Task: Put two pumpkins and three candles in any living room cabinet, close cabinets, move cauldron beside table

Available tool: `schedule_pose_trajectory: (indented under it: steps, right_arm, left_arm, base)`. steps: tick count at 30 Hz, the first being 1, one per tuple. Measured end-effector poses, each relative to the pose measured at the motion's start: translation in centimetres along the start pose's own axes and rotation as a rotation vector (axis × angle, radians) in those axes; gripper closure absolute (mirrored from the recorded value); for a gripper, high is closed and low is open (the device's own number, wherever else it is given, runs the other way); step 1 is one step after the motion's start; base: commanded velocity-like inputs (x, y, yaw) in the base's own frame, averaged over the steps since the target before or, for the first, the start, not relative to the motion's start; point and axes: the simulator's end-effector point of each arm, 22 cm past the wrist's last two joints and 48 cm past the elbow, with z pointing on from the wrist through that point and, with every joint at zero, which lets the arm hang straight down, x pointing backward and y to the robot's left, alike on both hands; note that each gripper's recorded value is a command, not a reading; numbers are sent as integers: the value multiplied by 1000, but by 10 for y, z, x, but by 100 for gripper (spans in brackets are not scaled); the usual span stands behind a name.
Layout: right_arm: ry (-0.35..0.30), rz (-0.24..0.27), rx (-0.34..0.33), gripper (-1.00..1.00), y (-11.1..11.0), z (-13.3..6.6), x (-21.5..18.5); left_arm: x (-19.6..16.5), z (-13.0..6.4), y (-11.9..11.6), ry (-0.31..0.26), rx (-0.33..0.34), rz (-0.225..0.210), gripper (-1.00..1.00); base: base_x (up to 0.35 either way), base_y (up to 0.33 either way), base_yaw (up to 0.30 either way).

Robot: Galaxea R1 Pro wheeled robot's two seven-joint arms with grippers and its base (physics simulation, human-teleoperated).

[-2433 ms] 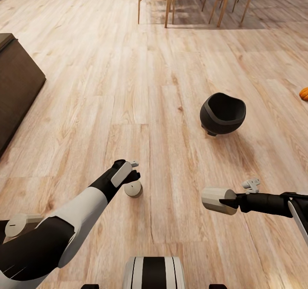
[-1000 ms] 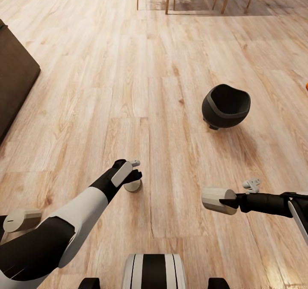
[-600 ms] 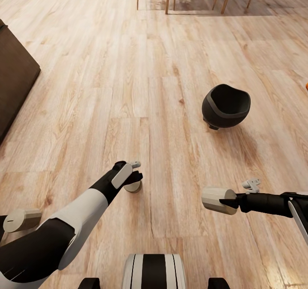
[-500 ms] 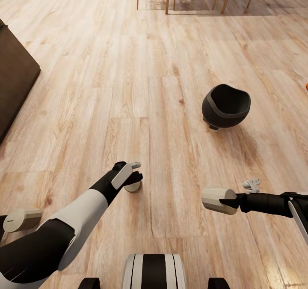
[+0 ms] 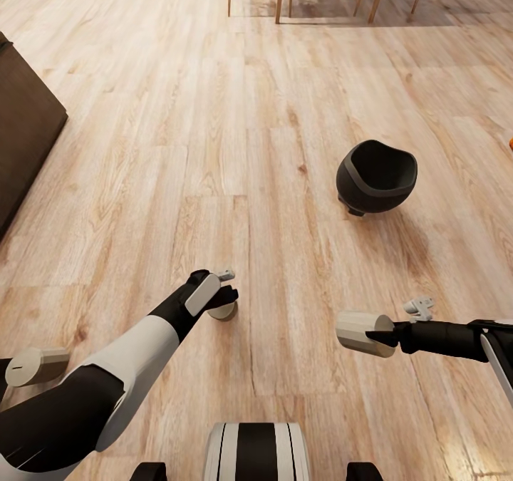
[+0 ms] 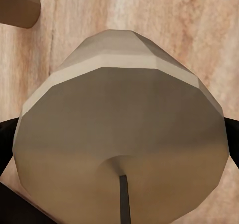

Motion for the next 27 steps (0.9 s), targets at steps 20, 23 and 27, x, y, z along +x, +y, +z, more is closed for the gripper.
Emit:
schedule_pose_trajectory:
  steps: [20, 23, 27]
  right_arm:
    - [-22, -11, 2, 100, 5, -10, -8]
    - [-33, -17, 3, 100, 7, -14, -12]
    - [-46, -25, 5, 100, 10, -21, -16]
  left_arm:
    - [-3, -13, -6, -16, 12, 2, 100]
    - [-7, -20, -8, -27, 16, 3, 100]
    - [-14, -31, -11, -46, 23, 4, 100]
  base:
    - [0, 0, 0]
    - [0, 0, 0]
    - [0, 0, 0]
